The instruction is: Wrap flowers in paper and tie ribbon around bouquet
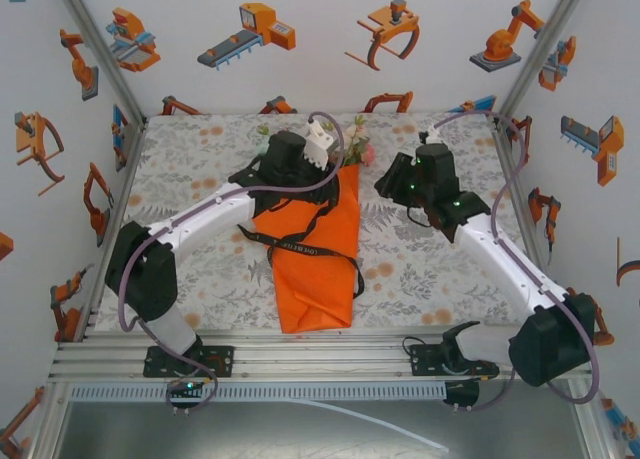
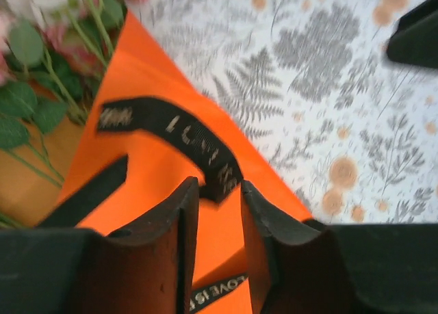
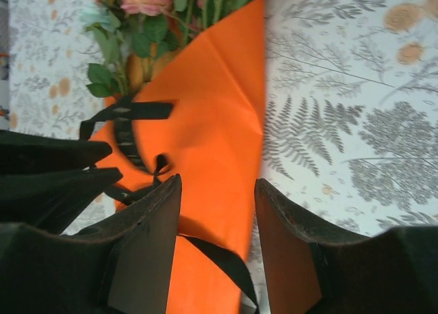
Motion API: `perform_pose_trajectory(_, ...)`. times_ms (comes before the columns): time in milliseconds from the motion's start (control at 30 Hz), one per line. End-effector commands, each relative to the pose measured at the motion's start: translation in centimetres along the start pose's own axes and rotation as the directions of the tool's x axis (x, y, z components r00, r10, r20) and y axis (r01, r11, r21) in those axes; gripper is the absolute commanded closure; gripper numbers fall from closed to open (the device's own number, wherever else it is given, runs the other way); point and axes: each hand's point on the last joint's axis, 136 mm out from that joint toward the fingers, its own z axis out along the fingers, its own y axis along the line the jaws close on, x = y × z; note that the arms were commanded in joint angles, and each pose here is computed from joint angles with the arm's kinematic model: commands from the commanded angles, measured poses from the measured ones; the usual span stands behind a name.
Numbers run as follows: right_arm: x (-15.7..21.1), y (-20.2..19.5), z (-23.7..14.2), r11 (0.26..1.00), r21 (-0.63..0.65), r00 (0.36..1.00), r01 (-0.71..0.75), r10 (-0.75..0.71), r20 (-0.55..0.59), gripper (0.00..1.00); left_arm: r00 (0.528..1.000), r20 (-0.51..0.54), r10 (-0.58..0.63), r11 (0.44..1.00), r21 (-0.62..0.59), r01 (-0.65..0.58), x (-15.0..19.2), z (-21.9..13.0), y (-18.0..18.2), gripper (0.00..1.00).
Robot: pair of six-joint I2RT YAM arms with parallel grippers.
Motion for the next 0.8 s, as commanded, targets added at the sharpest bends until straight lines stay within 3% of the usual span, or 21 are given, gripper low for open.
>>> perform_pose_trajectory(0, -0.4, 0.6, 0.0, 0.992, -0.047, 0.994, 0.114, -0.113, 0.007, 0.54, 0.987, 0.094, 0.131, 0.991, 0.012, -0.132, -3.1, -4.2, -1.0, 0.55)
perform_pose_trajectory(100, 0.5, 2.2, 2.3, 0.974, -0.145, 0.981, 0.175, -0.185, -0.058, 0.54, 0.977, 0.128, 0.170, 0.985, -0.039, -0.166, -3.5, -7.5, -0.5, 0.54)
perform_pose_trajectory(200, 1.9, 4.1, 5.7, 0.956, -0.229, 0.965, 0.185, -0.221, -0.141, 0.55, 0.977, 0.083, 0.195, 0.978, -0.088, -0.188, -2.3, -10.0, 0.7, 0.54)
perform_pose_trajectory(267, 2.8, 4.0, 8.2, 0.950, -0.211, 0.946, 0.230, -0.269, -0.182, 0.55, 0.977, 0.017, 0.213, 0.971, -0.116, -0.210, -0.8, -10.9, 1.7, 0.54)
perform_pose_trajectory(400, 4.1, 0.6, 13.2, 0.960, -0.047, 0.924, 0.274, -0.277, -0.265, 0.51, 0.967, -0.109, 0.232, 0.950, -0.186, -0.249, 2.2, -11.8, 3.9, 0.59)
perform_pose_trajectory(633, 8.3, -1.3, 16.7, 0.959, -0.040, 0.869, 0.282, -0.272, -0.413, 0.50, 0.956, -0.173, 0.236, 0.943, -0.197, -0.269, 4.6, -11.4, 5.0, 0.61)
perform_pose_trajectory(700, 8.2, -1.5, 16.4, 0.959, -0.029, 0.868, 0.284, -0.269, -0.418, 0.62, 0.952, -0.199, 0.232, 0.946, -0.182, -0.269, 5.1, -10.9, 5.2, 0.61)
perform_pose_trajectory(767, 7.4, -0.9, 15.7, 0.959, -0.036, 0.877, 0.280, -0.271, -0.397, 0.84, 0.948, -0.218, 0.231, 0.947, -0.174, -0.270, 5.5, -10.4, 5.3, 0.61)
